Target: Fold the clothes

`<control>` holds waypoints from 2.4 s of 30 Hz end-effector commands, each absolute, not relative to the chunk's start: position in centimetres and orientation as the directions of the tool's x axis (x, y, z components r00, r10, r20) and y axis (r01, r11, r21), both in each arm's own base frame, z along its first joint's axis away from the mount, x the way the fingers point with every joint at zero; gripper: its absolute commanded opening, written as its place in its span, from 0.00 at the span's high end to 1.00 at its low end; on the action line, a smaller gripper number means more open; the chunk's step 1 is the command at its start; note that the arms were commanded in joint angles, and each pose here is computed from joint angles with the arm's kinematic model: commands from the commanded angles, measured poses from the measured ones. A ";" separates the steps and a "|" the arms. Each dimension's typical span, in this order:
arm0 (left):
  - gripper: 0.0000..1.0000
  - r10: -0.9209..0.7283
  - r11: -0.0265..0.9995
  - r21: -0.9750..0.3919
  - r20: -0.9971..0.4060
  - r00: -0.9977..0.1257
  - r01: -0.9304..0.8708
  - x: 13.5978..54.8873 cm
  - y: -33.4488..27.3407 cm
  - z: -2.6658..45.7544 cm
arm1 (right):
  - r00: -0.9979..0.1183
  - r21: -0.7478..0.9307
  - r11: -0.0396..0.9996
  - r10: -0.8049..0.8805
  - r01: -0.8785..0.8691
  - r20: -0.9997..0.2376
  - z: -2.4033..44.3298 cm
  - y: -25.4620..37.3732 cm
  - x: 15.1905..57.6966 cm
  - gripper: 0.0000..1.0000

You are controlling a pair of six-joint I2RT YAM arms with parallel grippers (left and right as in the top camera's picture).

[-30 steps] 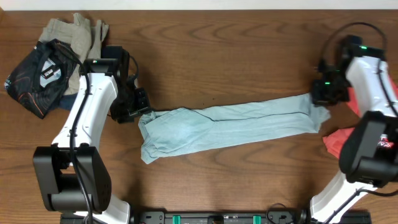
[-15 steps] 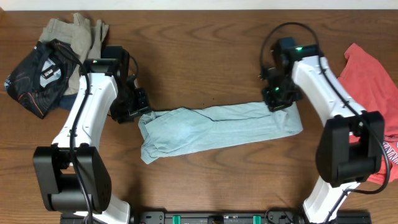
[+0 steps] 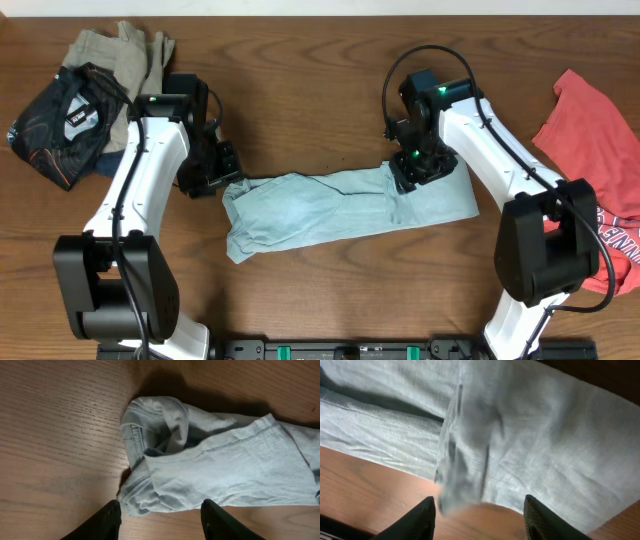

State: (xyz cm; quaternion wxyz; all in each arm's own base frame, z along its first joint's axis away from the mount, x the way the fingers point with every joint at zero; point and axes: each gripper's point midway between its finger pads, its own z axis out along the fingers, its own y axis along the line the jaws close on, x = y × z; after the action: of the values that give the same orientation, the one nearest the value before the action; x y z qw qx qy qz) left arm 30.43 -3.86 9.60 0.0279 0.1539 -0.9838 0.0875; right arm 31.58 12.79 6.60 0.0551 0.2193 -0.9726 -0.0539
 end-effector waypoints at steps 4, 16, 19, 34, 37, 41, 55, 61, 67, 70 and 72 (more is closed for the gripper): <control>0.47 -0.304 0.936 -0.155 0.099 -0.947 -0.317 30.1 -3.8 9.3 | -0.897 0.139 0.893 -0.439 -0.429 0.052 6.8 13.3 32.0 0.37; 0.28 -0.304 0.936 -0.146 0.123 -0.945 -0.320 29.4 -3.8 8.4 | -0.898 0.137 0.892 -0.439 -0.431 0.037 6.7 13.4 32.3 0.36; 0.23 -0.304 0.936 -0.145 0.127 -0.944 -0.321 29.2 -3.8 7.1 | -0.898 0.136 0.892 -0.439 -0.431 0.035 6.7 13.4 32.4 0.36; 0.21 -0.293 0.908 -0.239 0.224 -0.929 -0.344 26.6 -5.8 -0.4 | -0.898 0.133 0.891 -0.439 -0.433 0.016 6.7 13.5 32.8 0.35; 0.29 -0.278 0.883 -0.321 0.228 -0.933 -0.342 26.6 -7.4 -0.9 | -0.898 0.132 0.891 -0.439 -0.434 0.009 6.7 13.6 33.0 0.35; 0.55 -0.255 0.884 -0.336 0.233 -0.938 -0.324 26.2 -8.2 -1.1 | -0.898 0.115 0.893 -0.439 -0.435 0.011 6.7 13.3 33.1 0.34; 0.92 -0.453 0.883 -0.078 0.119 -0.883 -0.463 30.0 2.1 3.0 | -0.979 -0.031 0.978 -0.205 -0.205 0.001 7.6 7.3 35.5 0.31; 0.92 -0.559 0.825 -0.068 0.044 -0.828 -0.560 32.5 7.1 8.5 | -0.996 -0.030 0.996 -0.083 -0.084 0.008 7.9 2.9 36.0 0.30; 0.93 -0.516 0.843 -0.150 0.051 -0.855 -0.517 33.8 4.3 13.2 | -1.000 -0.022 1.000 0.001 0.001 0.017 7.9 0.0 35.9 0.30; 0.94 -0.447 0.863 -0.223 0.080 -0.891 -0.453 34.2 0.0 14.1 | -1.000 -0.018 1.000 0.016 0.015 0.018 7.9 -0.5 35.9 0.30; 0.93 -0.409 0.877 -0.234 0.092 -0.908 -0.419 34.2 -2.7 14.1 | -1.000 -0.018 1.000 0.017 0.017 0.018 7.9 -0.6 35.9 0.30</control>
State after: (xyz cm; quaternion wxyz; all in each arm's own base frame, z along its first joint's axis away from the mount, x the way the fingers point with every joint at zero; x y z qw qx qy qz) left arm 34.05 1.40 13.47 0.0107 0.2394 -0.9666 0.0907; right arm 35.27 -0.43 6.95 0.0259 0.0030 -0.9996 0.0111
